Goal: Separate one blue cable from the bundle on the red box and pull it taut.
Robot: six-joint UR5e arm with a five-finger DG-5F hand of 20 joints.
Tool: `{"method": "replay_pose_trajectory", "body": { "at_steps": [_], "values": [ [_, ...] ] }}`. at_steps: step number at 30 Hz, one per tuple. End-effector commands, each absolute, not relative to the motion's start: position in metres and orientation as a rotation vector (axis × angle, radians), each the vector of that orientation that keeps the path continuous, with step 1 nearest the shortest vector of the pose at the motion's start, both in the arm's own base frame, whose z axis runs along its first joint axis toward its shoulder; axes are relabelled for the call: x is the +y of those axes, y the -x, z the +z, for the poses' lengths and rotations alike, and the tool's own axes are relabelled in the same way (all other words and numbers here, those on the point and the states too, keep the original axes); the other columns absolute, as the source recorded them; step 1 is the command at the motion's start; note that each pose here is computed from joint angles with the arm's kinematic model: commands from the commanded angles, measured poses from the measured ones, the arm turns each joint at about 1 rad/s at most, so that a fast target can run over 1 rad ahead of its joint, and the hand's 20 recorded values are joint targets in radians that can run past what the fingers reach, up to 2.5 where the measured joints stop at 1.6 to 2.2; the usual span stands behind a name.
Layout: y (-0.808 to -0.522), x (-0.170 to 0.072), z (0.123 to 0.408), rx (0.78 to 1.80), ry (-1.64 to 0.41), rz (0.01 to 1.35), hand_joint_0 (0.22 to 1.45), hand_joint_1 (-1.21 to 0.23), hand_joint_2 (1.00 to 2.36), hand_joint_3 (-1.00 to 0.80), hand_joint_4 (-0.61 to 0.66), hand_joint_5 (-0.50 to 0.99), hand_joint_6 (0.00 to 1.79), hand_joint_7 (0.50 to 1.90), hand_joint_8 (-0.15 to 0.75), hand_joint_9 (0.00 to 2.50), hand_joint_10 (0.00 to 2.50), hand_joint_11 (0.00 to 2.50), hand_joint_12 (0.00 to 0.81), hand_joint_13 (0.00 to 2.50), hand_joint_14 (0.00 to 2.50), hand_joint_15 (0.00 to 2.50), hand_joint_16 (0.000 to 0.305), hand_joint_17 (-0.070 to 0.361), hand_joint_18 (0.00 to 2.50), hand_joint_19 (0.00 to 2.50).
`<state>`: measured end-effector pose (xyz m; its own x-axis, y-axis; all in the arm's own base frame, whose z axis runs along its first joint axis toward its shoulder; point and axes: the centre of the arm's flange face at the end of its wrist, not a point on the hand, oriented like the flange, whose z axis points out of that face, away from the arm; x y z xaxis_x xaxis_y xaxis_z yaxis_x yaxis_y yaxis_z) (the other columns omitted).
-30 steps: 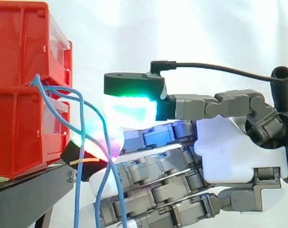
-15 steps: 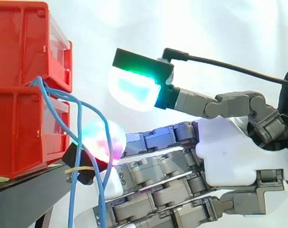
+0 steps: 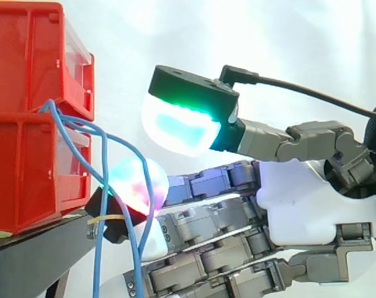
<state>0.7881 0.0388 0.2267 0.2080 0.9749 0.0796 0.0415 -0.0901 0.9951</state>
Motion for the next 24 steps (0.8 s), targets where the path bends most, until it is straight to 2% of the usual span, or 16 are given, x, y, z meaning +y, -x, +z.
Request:
{"method": "replay_pose_trajectory", "body": {
  "at_steps": [1,10,16,19,24],
  "values": [
    [-0.787,0.038,0.223,1.049,-1.407,1.094,0.47,-0.73,1.0,-0.5,0.13,-0.05,0.82,1.02,0.236,1.12,0.01,0.16,0.329,0.63,0.0,0.12,0.042,0.095,0.68,0.37],
    [-0.781,0.037,0.203,0.958,-1.473,1.195,0.57,-0.85,1.0,-0.5,0.11,-0.08,0.86,1.09,0.221,1.11,0.01,0.27,0.304,0.65,0.01,0.16,0.037,0.084,0.66,0.39],
    [-0.78,0.037,0.2,0.955,-1.483,1.201,0.61,-0.89,1.02,-0.28,0.08,-0.08,0.88,1.15,0.214,1.12,0.01,0.31,0.299,0.68,0.01,0.19,0.036,0.08,0.68,0.4],
    [-0.781,0.037,0.201,0.951,-1.48,1.205,0.6,-0.89,1.02,-0.21,0.06,-0.08,0.9,1.11,0.216,1.13,0.02,0.33,0.3,0.71,0.01,0.21,0.036,0.081,0.69,0.41],
    [-0.782,0.039,0.202,0.938,-1.472,1.218,0.58,-0.84,1.01,-0.22,0.08,-0.08,0.91,1.02,0.229,1.16,0.01,0.32,0.322,0.73,0.01,0.21,0.04,0.091,0.72,0.4]
  ]
}}
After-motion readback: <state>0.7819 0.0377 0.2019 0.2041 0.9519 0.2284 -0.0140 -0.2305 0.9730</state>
